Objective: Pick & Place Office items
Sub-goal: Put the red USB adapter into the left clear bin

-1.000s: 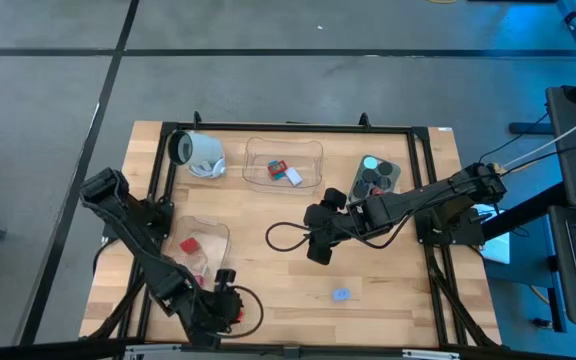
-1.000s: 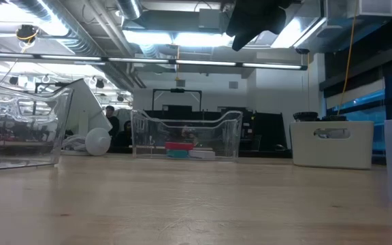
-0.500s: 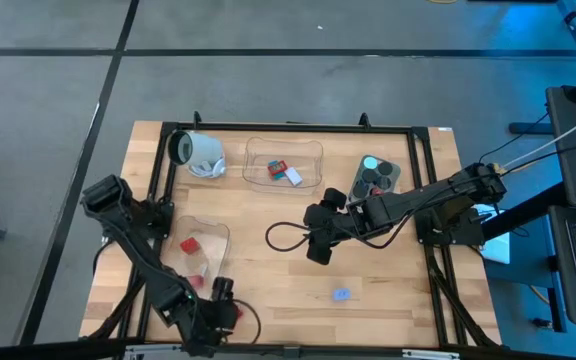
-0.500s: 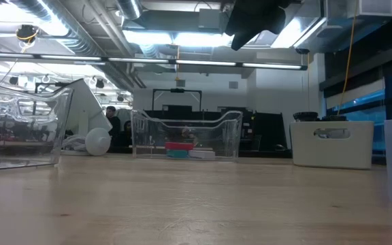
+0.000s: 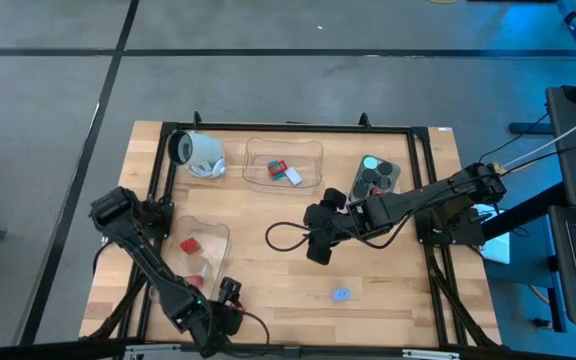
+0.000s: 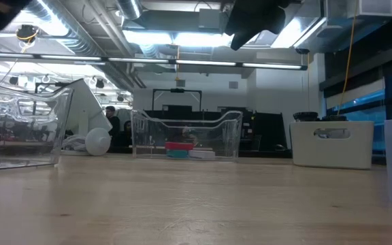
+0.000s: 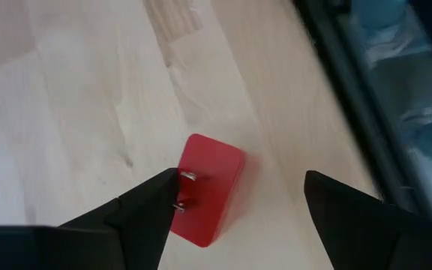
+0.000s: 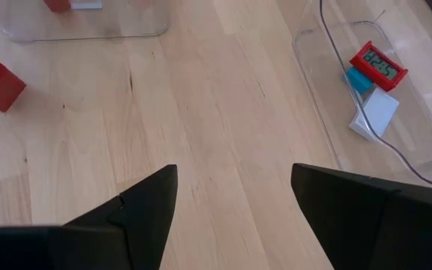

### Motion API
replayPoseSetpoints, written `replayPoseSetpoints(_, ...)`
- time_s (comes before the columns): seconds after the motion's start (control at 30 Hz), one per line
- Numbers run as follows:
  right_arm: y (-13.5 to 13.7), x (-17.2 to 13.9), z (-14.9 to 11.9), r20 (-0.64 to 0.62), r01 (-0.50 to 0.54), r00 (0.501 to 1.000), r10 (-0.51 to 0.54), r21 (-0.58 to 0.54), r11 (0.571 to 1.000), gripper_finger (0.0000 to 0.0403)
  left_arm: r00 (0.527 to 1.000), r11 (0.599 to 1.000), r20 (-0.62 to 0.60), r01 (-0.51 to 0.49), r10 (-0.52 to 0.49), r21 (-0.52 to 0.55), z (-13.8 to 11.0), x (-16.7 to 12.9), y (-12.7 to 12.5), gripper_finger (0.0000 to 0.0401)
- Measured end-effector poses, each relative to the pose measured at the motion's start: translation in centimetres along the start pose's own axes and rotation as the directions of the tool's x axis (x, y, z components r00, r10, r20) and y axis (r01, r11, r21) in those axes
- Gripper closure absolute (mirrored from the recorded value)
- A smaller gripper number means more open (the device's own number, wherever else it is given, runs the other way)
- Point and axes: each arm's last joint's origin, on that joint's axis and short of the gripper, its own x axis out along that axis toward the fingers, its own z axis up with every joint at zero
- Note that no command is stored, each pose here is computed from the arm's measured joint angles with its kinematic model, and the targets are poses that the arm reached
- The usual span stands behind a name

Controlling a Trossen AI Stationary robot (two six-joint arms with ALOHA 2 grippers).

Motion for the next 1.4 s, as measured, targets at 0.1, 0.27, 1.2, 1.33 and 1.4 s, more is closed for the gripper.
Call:
replayPoseSetpoints(0.1, 0.0, 0.0, 0.0, 0.002, -0.001, 1.0, 0.001, 0.001, 1.0, 0.0138, 1.0, 1.0, -0.01, -0.001, 0.001, 0.009, 0.1, 0.2, 0.4, 0.0115)
replayPoseSetpoints(0.27, 0.0, 0.0, 0.1, 0.005, -0.003, 1.0, 0.003, 0.002, 1.0, 0.0138, 0.999, 0.999, -0.035, 0.024, -0.025, -0.025, 0.2, 0.5, 0.8, 0.0116)
replayPoseSetpoints(1.2, 0.1, 0.0, 0.1, 0.011, -0.006, 1.0, 0.006, 0.005, 1.0, 0.0138, 0.999, 0.985, -0.01, 0.05, -0.049, 0.163, 0.8, 1.8, -0.9, 0.0108)
replayPoseSetpoints(1.33, 0.1, 0.0, 0.1, 0.011, -0.007, 1.0, 0.007, 0.005, 1.0, 0.0138, 0.998, 0.982, -0.031, 0.062, -0.057, 0.177, 0.9, 2.2, -0.4, 0.0097)
replayPoseSetpoints(1.4, 0.1, 0.0, 0.1, 0.012, -0.007, 1.0, 0.007, 0.005, 1.0, 0.0138, 0.998, 0.977, -0.038, 0.061, -0.054, 0.203, 1.0, 2.3, -0.2, 0.0093)
